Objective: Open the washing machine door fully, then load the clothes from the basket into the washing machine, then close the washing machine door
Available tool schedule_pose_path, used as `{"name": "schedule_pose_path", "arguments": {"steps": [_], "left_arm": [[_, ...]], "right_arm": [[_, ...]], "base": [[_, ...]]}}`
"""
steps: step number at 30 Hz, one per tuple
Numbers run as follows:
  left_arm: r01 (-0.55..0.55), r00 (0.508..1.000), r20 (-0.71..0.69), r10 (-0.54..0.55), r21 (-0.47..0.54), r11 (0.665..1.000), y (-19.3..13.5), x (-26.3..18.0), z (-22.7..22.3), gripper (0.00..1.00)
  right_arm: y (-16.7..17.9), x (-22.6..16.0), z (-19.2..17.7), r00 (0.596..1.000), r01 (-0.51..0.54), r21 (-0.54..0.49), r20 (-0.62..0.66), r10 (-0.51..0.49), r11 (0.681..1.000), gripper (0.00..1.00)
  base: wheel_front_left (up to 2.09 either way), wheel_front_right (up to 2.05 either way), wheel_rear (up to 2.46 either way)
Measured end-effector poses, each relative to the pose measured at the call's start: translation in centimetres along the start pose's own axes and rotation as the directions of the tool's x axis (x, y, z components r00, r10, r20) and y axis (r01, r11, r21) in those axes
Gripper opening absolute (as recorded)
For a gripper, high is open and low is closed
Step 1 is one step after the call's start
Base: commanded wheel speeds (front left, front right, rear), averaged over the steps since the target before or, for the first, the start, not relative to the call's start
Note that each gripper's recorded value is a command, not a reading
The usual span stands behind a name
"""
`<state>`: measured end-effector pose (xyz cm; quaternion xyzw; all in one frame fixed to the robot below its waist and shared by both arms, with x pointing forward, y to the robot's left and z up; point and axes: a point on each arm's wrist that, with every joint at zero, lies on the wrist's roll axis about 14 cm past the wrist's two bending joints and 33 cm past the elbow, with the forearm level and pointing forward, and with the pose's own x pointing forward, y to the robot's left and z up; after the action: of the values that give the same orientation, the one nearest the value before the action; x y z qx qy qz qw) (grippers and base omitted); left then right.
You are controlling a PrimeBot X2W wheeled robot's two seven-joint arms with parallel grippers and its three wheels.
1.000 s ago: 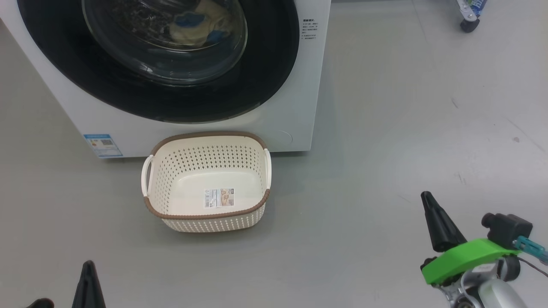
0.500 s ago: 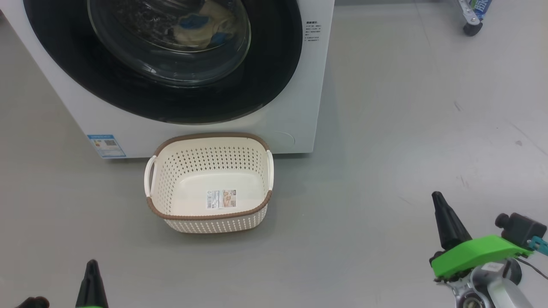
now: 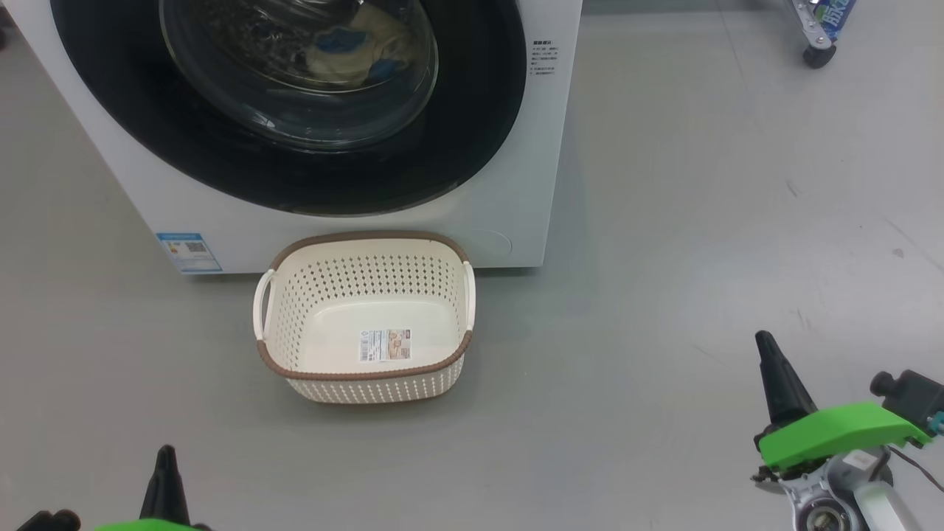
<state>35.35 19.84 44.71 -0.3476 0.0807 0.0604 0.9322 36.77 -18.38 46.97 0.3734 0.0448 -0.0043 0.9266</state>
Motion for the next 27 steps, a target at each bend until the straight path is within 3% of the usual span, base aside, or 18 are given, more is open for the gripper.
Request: {"name": "schedule_pose_path", "arguments": {"steps": [13, 27], "left_arm": [[0.004, 1.000, -0.012, -0.006, -0.152, 0.988, -0.26, 0.22, 0.05, 0.00], [0.015, 1.000, -0.021, -0.023, -0.313, 0.950, -0.72, 0.51, 0.13, 0.00]], "right_arm": [[-0.37, 0.10, 0.37, 1.000, 0.021, 0.144, 0.004, -0.022, 0.989, 0.00], [-0.69, 0.18, 0.80, 0.999, 0.033, 0.293, 0.011, -0.038, 0.956, 0.00]], "base": [[0.00, 0.00, 0.00], [0.00, 0.00, 0.00]]}}
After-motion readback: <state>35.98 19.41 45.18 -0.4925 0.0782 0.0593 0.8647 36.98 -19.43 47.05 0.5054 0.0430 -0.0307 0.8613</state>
